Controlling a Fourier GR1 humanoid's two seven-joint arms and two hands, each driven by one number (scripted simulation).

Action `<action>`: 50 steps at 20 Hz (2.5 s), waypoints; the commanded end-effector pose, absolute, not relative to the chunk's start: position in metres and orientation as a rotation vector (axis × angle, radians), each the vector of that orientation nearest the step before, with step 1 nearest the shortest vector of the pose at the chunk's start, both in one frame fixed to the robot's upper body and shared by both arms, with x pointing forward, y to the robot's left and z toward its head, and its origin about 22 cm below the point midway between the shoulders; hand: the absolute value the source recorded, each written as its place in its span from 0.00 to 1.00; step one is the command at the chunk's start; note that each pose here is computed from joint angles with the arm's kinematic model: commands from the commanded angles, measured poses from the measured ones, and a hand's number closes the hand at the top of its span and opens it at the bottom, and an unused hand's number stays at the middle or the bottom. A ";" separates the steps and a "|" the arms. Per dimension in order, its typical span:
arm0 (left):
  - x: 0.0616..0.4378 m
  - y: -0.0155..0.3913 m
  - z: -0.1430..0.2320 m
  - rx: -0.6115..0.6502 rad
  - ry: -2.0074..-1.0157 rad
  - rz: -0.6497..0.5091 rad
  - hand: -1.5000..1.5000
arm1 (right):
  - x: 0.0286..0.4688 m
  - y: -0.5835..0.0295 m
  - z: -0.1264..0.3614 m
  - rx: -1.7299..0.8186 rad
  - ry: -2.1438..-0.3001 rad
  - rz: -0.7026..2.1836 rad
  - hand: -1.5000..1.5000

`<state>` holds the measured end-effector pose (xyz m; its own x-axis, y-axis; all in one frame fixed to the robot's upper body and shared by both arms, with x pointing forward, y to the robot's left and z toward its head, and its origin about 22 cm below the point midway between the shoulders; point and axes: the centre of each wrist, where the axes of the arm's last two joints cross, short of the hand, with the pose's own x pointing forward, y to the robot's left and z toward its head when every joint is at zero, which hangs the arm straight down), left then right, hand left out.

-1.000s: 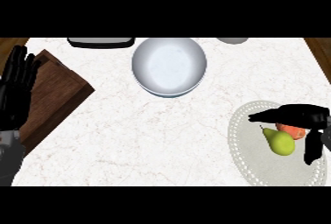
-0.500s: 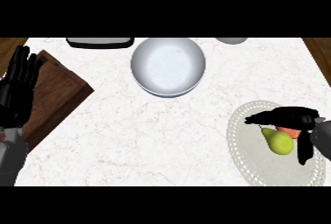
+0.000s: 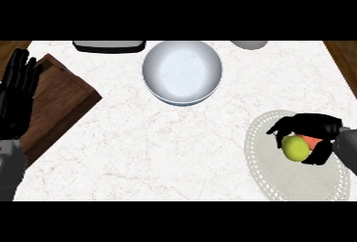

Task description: Pick the pear from the placemat and place it in the bowl

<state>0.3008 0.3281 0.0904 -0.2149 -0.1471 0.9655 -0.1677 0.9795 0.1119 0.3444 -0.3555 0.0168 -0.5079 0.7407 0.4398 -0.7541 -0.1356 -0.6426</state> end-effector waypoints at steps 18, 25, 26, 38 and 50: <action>0.274 0.354 0.068 0.345 -1.748 0.083 0.50 | 0.296 -0.466 0.023 -1.019 -0.791 0.937 1.00; 0.264 0.362 0.073 0.345 -1.727 0.089 0.50 | 0.305 -0.451 0.090 -1.185 -0.944 0.893 1.00; 0.273 0.356 0.075 0.356 -1.726 0.086 0.50 | 0.320 -0.426 0.099 -1.143 -1.045 0.876 1.00; 0.276 0.357 0.078 0.328 -1.743 0.073 0.50 | 0.297 -0.299 0.241 -0.969 -1.529 0.712 1.00; 0.292 0.330 0.073 0.238 -1.780 0.008 0.50 | 0.264 -0.177 0.316 -0.896 -1.487 0.630 1.00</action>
<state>0.2899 0.3338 0.0814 -0.1971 -0.1507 0.9687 -0.1869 0.9758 0.1137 0.2675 -0.2118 0.2971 -0.0092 0.8317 0.5552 0.1904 0.5465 -0.8155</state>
